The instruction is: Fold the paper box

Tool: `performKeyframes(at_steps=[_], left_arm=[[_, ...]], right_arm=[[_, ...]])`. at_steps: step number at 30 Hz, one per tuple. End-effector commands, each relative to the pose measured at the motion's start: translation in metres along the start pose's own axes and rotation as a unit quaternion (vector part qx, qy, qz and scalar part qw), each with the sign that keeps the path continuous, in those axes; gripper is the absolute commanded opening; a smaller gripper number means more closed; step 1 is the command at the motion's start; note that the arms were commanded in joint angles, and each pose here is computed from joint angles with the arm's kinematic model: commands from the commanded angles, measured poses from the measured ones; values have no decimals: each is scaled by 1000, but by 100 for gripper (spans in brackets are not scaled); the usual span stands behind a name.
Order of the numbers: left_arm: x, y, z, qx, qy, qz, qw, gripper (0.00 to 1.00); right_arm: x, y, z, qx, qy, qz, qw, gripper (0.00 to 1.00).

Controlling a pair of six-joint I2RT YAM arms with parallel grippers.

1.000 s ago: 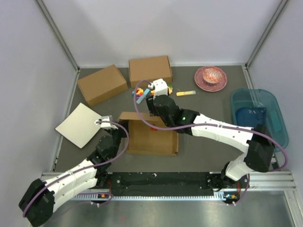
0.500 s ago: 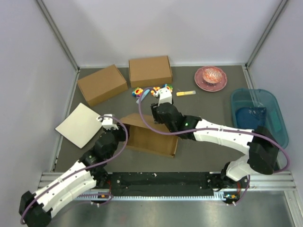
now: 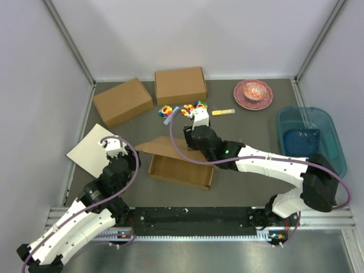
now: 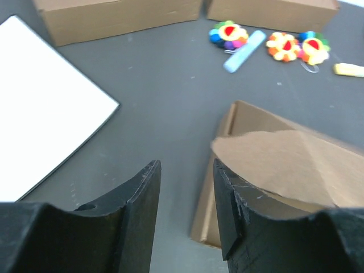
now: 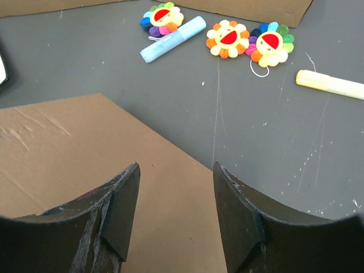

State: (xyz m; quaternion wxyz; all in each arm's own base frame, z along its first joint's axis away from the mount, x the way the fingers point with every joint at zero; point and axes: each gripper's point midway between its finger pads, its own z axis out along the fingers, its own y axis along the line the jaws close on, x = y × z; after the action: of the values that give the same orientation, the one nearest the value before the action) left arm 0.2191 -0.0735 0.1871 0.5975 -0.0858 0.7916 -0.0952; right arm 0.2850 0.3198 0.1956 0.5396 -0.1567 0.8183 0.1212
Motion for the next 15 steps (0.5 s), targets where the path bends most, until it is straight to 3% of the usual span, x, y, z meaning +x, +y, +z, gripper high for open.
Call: performKeyframes(at_steps=[1,9,15], left_arm=[[-23,37,-11,-100,-41,-38,993,47],[-68,13,-7,-70,-98,-67,991,49],[-57,-34,19,2,-59,-43,997,55]], right_arm=[[-12,2,-15,-35,-25,17,999,55],[34,1,-30,-86,3,-7,996,55],[65,2,-36,-105,38,-16,994,54]])
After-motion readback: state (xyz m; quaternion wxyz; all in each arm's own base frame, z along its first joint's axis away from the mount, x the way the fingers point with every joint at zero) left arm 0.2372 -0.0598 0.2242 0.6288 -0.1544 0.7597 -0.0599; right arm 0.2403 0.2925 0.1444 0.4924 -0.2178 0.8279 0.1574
